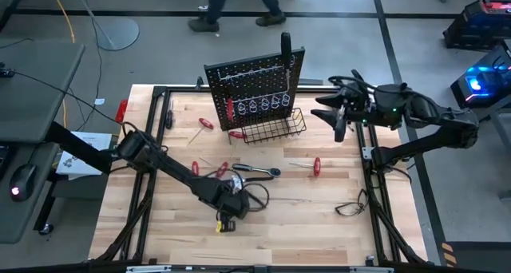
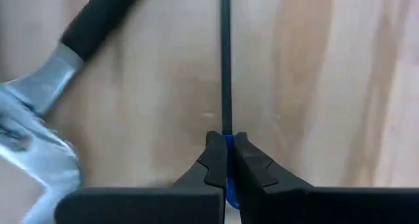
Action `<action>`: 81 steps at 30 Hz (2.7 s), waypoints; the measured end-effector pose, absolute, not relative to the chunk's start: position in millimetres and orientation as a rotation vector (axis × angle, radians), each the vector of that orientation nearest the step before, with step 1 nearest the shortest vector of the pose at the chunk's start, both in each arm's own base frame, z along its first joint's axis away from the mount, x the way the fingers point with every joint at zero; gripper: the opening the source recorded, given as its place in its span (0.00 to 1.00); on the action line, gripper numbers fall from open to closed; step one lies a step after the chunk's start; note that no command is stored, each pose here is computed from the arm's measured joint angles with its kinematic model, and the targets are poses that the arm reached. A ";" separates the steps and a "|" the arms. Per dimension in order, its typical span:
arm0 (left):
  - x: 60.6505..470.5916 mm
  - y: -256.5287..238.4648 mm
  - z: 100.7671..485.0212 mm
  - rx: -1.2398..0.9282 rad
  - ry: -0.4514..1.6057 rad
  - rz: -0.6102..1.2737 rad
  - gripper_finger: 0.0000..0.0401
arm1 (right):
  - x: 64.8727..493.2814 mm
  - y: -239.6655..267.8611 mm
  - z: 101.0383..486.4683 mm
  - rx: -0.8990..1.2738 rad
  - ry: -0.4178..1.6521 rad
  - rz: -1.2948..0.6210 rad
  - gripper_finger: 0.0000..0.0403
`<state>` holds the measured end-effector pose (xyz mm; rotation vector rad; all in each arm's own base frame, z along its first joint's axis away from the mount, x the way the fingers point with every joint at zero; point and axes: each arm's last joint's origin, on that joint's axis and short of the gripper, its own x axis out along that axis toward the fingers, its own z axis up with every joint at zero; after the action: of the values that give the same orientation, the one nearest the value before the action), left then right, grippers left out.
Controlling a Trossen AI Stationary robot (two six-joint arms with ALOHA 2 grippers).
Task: Hang tools onto peg board
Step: Hang the blue pick tool on the peg board
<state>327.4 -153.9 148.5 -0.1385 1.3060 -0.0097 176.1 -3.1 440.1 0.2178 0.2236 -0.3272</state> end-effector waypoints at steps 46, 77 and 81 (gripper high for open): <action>273.4 -151.4 128.4 -0.113 1.222 -0.083 0.00 | 187.0 -1.1 433.9 0.247 0.271 -0.275 0.48; 249.5 -154.6 148.9 -0.162 1.033 -0.063 0.00 | 303.2 24.9 355.0 0.336 0.607 0.000 0.48; 242.0 -157.7 150.0 -0.159 1.073 -0.053 0.00 | 302.5 24.6 355.6 0.334 0.604 -0.006 0.48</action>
<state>242.0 -157.7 150.0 -0.1593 1.0728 -0.0526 302.5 24.6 355.6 0.3341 0.6042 -0.0062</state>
